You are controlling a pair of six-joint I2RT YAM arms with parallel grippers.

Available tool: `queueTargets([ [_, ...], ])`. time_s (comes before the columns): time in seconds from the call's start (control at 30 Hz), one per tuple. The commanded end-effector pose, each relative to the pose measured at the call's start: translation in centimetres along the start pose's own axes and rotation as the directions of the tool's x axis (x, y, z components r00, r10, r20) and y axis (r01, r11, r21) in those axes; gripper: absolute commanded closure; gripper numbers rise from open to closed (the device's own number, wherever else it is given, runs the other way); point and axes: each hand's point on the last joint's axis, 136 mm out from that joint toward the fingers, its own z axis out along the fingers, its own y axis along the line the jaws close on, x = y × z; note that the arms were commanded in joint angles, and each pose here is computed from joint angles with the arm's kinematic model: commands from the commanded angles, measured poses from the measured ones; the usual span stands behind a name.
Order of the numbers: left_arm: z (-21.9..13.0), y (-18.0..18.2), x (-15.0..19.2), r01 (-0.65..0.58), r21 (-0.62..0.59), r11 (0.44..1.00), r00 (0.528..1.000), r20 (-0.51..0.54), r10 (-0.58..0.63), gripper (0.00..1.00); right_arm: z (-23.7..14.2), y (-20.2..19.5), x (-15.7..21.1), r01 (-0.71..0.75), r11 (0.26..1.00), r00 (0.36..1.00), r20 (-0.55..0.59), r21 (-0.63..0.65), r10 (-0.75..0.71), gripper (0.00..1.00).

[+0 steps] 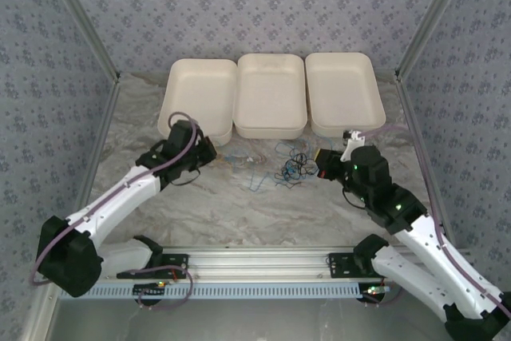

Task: Untangle the cables

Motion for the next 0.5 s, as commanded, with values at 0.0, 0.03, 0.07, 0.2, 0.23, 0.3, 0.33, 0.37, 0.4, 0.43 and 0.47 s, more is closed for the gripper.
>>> queueTargets([
  [0.0, 0.2, -0.5, 1.0, 0.025, 0.063, 0.998, 1.0, 0.011, -0.026, 0.82, 0.0, 1.5, -0.2, -0.005, 0.997, 0.998, -0.066, -0.082, -0.001, 1.0],
  [0.03, 0.3, -0.3, 1.4, 0.024, 0.069, 0.997, 1.0, 0.009, -0.024, 0.66, 0.1, 1.8, -0.6, -0.018, 0.995, 0.998, -0.068, -0.094, 0.012, 1.0],
  [0.07, 0.1, -0.3, 1.5, 0.019, 0.078, 0.997, 1.0, 0.014, -0.02, 0.51, 0.3, 2.1, -0.9, -0.028, 0.994, 0.997, -0.075, -0.101, 0.021, 1.0],
  [0.2, -2.7, -1.4, 0.5, -0.047, 0.119, 0.992, 0.995, 0.089, 0.036, 0.21, 0.7, 3.1, -2.2, -0.035, 0.993, 0.996, -0.086, -0.112, 0.026, 1.0],
  [0.23, -3.8, -2.0, 0.0, -0.073, 0.136, 0.988, 0.991, 0.118, 0.057, 0.18, 0.7, 3.3, -2.4, -0.033, 0.993, 0.996, -0.086, -0.116, 0.023, 1.0],
  [0.3, -5.6, -3.1, -0.5, -0.115, 0.177, 0.977, 0.984, 0.153, 0.088, 0.17, 0.7, 3.7, -3.1, -0.029, 0.992, 0.997, -0.078, -0.123, 0.019, 1.0],
  [0.33, -6.4, -4.1, -0.7, -0.134, 0.215, 0.967, 0.982, 0.162, 0.1, 0.18, 0.6, 4.0, -3.4, -0.024, 0.991, 0.997, -0.074, -0.131, 0.014, 1.0],
  [0.37, -7.1, -5.3, -0.6, -0.156, 0.262, 0.952, 0.98, 0.163, 0.116, 0.18, 0.7, 4.3, -3.6, -0.022, 0.99, 0.997, -0.071, -0.139, 0.012, 1.0],
  [0.4, -7.5, -6.2, -0.3, -0.169, 0.3, 0.939, 0.98, 0.155, 0.127, 0.18, 0.7, 4.5, -3.9, -0.022, 0.989, 0.998, -0.068, -0.148, 0.012, 1.0],
  [0.43, -7.9, -7.6, 0.1, -0.189, 0.35, 0.918, 0.979, 0.143, 0.147, 0.18, 0.8, 4.8, -4.1, -0.023, 0.987, 0.998, -0.068, -0.159, 0.013, 1.0],
  [0.47, -8.2, -9.1, 0.8, -0.219, 0.396, 0.892, 0.975, 0.134, 0.179, 0.18, 0.9, 5.1, -4.3, -0.026, 0.985, 0.998, -0.069, -0.173, 0.015, 1.0],
])
